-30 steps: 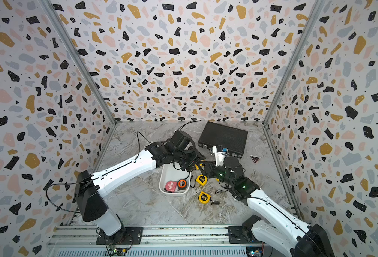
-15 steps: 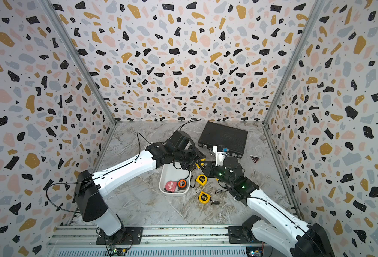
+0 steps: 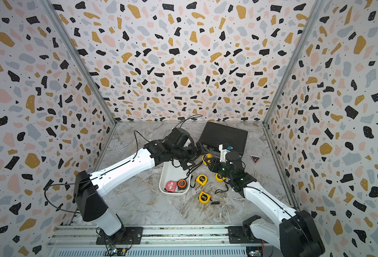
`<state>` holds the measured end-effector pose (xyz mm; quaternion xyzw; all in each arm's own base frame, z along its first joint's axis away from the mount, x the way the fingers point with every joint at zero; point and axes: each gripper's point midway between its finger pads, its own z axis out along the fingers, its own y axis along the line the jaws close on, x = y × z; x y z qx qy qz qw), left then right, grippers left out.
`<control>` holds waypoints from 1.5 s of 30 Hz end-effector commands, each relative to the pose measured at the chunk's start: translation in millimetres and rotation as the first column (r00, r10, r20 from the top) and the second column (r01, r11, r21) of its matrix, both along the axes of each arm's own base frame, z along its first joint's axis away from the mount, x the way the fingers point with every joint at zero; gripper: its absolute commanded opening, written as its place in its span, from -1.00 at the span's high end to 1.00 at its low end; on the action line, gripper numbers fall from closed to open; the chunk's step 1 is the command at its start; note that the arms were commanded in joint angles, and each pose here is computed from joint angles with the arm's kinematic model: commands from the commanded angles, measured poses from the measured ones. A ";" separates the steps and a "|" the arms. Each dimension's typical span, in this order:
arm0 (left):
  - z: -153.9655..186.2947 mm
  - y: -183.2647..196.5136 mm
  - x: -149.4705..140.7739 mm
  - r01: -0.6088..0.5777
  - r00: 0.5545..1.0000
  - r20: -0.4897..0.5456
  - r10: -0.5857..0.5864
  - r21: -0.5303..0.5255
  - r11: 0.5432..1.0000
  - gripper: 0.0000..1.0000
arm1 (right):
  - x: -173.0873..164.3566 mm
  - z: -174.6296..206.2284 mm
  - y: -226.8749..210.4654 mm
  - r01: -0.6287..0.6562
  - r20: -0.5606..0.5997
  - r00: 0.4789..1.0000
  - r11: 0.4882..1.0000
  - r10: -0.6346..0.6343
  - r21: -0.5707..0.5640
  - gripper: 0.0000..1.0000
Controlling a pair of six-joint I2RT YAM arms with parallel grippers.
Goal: Take the tape measure out of the storage box
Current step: Place the tape measure at the center of the board.
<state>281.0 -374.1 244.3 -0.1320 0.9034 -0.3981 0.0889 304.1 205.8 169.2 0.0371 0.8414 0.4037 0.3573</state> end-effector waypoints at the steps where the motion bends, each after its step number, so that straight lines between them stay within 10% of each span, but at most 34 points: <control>1: 13.9 25.0 2.2 -0.020 0.997 0.069 0.018 0.032 0.999 -1.00 | 9.0 -1.6 9.6 -0.045 0.011 0.999 0.998 0.045 0.043 0.82; 23: -18.3 69.1 4.3 -0.063 0.997 0.043 0.057 0.152 0.986 -1.00 | 41.2 -97.3 27.2 -0.074 -0.247 0.966 0.997 0.080 0.034 0.56; 45: -56.9 96.3 -17.2 0.012 1.000 -0.031 -0.002 0.318 0.948 -1.00 | 22.1 -112.3 4.7 -0.094 -0.352 0.935 0.991 0.053 -0.100 0.00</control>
